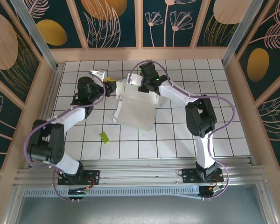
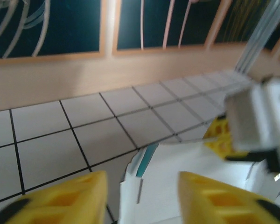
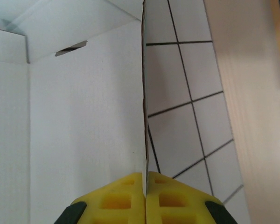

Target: Fold the paper box

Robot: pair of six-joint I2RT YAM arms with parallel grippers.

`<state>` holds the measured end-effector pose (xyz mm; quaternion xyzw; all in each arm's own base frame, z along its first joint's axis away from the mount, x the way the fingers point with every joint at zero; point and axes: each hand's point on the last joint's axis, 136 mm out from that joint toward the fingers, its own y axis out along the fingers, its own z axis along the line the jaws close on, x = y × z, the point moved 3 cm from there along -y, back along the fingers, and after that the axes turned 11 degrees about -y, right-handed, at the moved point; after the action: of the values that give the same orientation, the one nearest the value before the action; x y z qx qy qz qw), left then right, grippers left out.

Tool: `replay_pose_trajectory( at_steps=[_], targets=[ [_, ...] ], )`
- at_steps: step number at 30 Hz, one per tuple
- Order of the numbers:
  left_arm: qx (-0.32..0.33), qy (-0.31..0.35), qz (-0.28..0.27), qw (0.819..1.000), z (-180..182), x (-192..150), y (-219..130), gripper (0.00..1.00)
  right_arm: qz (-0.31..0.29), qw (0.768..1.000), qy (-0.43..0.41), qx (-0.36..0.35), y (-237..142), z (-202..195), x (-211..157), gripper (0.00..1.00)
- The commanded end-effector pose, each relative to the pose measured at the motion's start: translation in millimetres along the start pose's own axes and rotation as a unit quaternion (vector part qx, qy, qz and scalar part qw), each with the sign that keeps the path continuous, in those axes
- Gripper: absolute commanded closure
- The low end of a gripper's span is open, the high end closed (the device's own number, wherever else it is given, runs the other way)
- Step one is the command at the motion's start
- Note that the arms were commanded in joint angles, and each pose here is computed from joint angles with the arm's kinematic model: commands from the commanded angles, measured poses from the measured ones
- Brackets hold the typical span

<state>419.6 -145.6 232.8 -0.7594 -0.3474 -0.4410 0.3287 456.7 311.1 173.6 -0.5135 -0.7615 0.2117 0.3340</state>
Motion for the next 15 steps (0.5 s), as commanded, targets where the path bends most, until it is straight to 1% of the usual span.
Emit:
replay_pose_trajectory(
  at_steps=[1, 3, 4, 6, 8, 10, 12, 13, 15],
  targets=[
    [0.042, -0.117, -0.034, 0.992, 0, 23, -17, 0.49, 0.017, 0.996, -0.04, -0.079, -30, -28, 4, 0.93],
    [0.047, -0.196, -0.009, 0.979, 0, 16, -18, 0.49, 0.022, 0.994, -0.055, -0.094, -33, -25, 4, 0.93],
    [0.047, -0.256, 0.006, 0.965, 0, 9, -17, 0.49, 0.025, 0.992, -0.066, -0.104, -34, -23, 4, 0.93],
    [0.03, -0.36, 0.039, 0.931, -4, -7, -12, 0.49, 0.032, 0.989, -0.084, -0.121, -35, -19, 3, 0.93],
    [-0.008, -0.448, 0.07, 0.891, -11, -23, -3, 0.5, 0.037, 0.985, -0.097, -0.135, -35, -14, 2, 0.93],
    [-0.046, -0.495, 0.078, 0.864, -15, -29, 4, 0.5, 0.034, 0.985, -0.1, -0.14, -35, -9, 1, 0.93],
    [-0.083, -0.518, 0.074, 0.848, -20, -28, 9, 0.51, 0.029, 0.985, -0.097, -0.136, -33, -3, 0, 0.93],
    [-0.093, -0.523, 0.075, 0.844, -21, -28, 13, 0.51, 0.027, 0.986, -0.094, -0.134, -32, -1, -1, 0.93],
    [-0.102, -0.525, 0.082, 0.841, -24, -27, 21, 0.52, 0.021, 0.987, -0.091, -0.128, -29, 5, -1, 0.93]
  ],
)
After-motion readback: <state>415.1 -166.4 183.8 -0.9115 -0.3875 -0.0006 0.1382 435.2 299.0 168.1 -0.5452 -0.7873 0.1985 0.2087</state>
